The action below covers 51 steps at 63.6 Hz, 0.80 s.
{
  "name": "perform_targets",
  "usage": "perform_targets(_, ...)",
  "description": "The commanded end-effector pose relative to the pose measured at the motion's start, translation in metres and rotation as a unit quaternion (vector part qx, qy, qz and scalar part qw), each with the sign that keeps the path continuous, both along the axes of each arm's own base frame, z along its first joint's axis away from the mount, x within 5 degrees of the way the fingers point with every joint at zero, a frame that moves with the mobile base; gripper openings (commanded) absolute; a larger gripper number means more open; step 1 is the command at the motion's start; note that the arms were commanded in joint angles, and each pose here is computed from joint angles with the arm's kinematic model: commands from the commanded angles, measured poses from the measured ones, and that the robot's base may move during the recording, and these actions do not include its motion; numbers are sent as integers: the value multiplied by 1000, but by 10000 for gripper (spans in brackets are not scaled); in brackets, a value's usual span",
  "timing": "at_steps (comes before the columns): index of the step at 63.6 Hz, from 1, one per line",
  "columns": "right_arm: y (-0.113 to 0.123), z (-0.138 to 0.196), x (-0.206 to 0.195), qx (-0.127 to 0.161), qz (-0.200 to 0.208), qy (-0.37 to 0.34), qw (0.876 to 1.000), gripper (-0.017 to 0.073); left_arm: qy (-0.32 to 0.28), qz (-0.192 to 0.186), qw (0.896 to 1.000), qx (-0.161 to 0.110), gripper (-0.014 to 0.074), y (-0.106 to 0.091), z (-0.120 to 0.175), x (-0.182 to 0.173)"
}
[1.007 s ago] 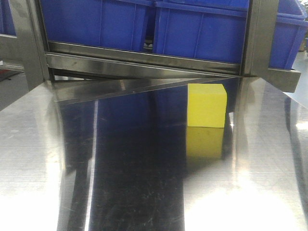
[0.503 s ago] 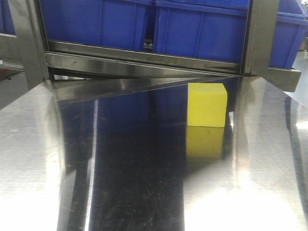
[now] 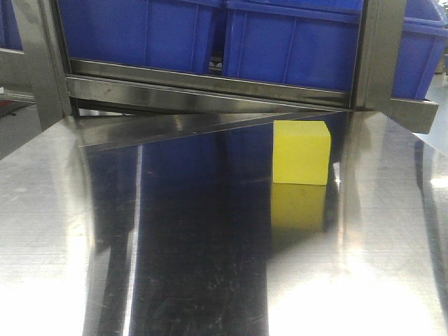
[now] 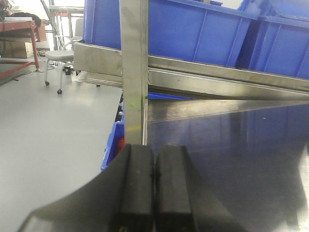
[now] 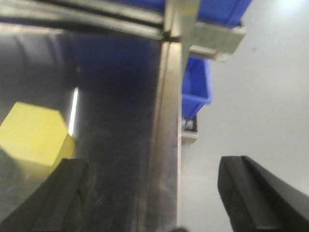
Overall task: Place yellow foam block on left shelf second layer
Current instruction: 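Lower the open right gripper down over the yellow foam block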
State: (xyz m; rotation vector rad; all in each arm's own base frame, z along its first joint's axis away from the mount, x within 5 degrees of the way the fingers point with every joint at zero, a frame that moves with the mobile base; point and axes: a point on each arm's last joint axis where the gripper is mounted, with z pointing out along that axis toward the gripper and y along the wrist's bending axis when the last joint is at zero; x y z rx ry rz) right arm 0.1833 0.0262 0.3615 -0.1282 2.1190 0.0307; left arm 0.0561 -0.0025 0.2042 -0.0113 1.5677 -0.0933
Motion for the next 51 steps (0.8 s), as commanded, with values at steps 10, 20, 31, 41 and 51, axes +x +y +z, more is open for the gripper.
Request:
perform_targets(10, 50, 28, 51, 51, 12, 84, 995, 624, -34, -6, 999, -7, 136, -1, -1, 0)
perform_targets(20, 92, 31, 84, 77, -11, 145, 986, 624, -34, -6, 999, -7, 136, -1, -1, 0)
perform_targets(31, 141, 23, 112, 85, 6, 166, 982, 624, -34, -6, 999, -7, 136, -1, -1, 0)
perform_targets(41, 168, 1, 131, 66, 2, 185, 981, 624, -34, -6, 999, -7, 136, -1, -1, 0)
perform_targets(51, 172, -22, 142, 51, -38, 212, 975, 624, -34, -6, 999, -7, 136, -1, -1, 0)
